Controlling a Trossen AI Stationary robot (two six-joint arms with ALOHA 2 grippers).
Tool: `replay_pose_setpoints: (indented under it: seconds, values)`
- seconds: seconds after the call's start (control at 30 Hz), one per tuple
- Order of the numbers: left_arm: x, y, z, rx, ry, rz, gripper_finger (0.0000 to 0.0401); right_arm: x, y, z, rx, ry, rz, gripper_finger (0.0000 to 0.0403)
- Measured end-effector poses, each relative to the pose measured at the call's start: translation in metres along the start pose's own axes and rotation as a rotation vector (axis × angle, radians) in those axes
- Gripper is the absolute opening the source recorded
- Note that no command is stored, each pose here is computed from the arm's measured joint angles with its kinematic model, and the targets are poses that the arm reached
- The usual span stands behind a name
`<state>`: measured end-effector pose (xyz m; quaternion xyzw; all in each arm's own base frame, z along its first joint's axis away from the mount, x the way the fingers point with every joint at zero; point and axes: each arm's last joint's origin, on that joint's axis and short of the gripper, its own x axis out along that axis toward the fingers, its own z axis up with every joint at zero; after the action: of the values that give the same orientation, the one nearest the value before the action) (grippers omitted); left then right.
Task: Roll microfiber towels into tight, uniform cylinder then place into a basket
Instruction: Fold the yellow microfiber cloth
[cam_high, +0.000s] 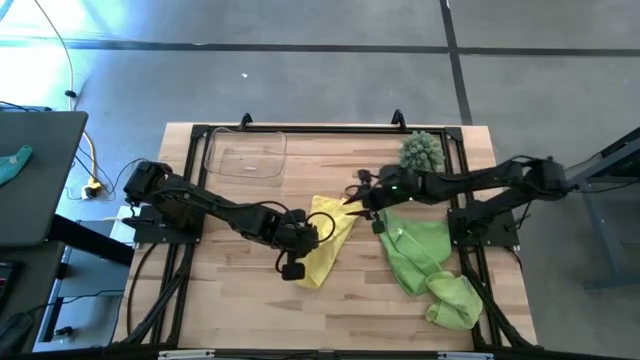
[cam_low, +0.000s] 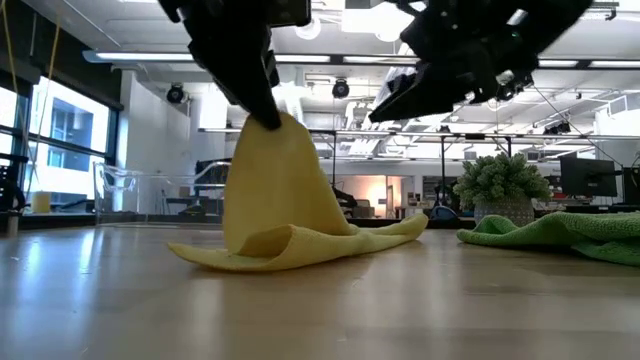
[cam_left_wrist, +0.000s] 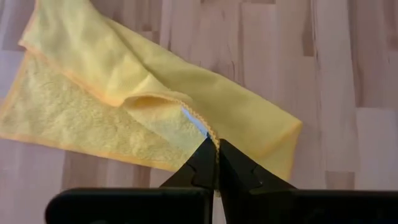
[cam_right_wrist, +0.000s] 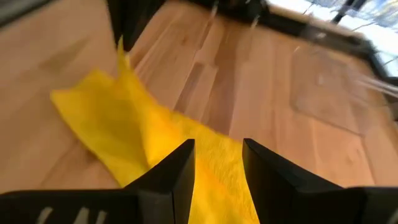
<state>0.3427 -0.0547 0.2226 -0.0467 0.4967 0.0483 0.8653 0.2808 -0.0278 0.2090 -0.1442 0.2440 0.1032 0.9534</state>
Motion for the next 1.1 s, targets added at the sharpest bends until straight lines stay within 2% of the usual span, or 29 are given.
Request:
replay_pose_setpoints:
  seconds: [0.17,0.43,0.8,1.1]
  values:
    - [-0.002,-0.002,0.001,0.005,-0.001,-0.007,0.0003,0.019,-0.01,0.001,-0.073,0.058,0.017,0.0126]
    - [-0.015,-0.009,0.002,0.064,-0.035,-0.028,0.0003,0.048,-0.021,-0.024,-0.041,0.169,0.044,0.0126]
    - [-0.019,-0.01,0.001,0.083,0.012,-0.046,0.0003,0.073,-0.016,-0.053,-0.115,0.249,0.103,0.0126]
    - [-0.019,-0.012,0.0,0.111,0.012,-0.052,0.0003,0.079,-0.02,-0.063,-0.13,0.292,0.049,0.0126]
